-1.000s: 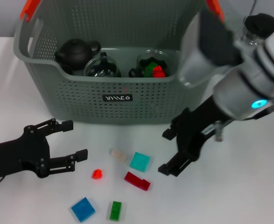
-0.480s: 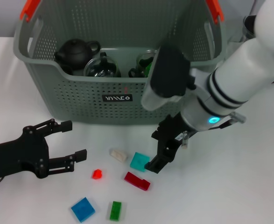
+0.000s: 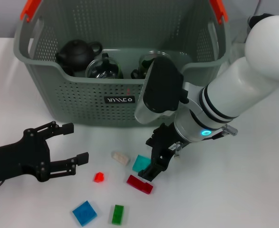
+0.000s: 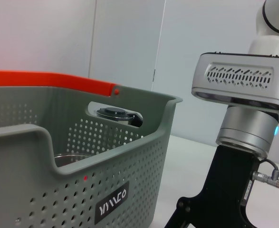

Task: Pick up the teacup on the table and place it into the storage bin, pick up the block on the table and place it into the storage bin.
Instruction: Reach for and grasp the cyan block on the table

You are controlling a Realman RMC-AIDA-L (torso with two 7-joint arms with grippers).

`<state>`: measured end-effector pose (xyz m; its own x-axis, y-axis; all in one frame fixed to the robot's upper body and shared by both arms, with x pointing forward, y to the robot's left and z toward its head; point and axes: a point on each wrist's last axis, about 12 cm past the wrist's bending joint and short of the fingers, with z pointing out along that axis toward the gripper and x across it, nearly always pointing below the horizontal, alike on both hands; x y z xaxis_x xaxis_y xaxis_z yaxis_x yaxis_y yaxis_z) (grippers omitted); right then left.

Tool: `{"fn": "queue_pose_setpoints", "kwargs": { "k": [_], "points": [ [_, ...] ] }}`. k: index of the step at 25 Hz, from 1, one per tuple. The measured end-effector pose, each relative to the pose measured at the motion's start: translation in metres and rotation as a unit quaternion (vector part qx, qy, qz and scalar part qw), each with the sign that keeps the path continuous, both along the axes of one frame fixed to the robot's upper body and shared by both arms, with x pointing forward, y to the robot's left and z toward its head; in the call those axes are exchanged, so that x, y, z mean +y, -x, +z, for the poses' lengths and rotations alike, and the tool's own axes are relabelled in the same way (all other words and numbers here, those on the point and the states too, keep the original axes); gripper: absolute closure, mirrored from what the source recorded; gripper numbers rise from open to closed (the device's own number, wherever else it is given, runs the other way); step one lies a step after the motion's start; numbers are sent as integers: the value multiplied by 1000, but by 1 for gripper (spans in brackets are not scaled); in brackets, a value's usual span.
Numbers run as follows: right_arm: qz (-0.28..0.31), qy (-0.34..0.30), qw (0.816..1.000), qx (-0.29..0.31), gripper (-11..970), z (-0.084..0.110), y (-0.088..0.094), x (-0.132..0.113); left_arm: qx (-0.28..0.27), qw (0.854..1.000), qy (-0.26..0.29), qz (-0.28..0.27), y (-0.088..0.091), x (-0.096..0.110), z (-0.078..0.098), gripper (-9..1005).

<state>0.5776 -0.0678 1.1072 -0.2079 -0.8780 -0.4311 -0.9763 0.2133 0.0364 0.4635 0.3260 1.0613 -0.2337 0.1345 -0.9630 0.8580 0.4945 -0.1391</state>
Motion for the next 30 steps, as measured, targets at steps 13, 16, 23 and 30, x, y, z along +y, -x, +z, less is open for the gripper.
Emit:
{"fn": "queue_pose_setpoints", "kwargs": {
  "k": [13,16,23,30],
  "points": [
    [3,3,1000,-14,18,-8,4,6,0,1000,0,2,1,0,-2,119],
    [4,5,1000,-17,18,-8,4,6,0,1000,0,2,1,0,-2,119],
    [-1,3,1000,-23,18,-9,2,5,0,1000,-1,2,1,0,-2,119],
    [-4,1,1000,-30,19,-9,1,4,1,1000,-1,4,2,0,-2,119]
  ]
}}
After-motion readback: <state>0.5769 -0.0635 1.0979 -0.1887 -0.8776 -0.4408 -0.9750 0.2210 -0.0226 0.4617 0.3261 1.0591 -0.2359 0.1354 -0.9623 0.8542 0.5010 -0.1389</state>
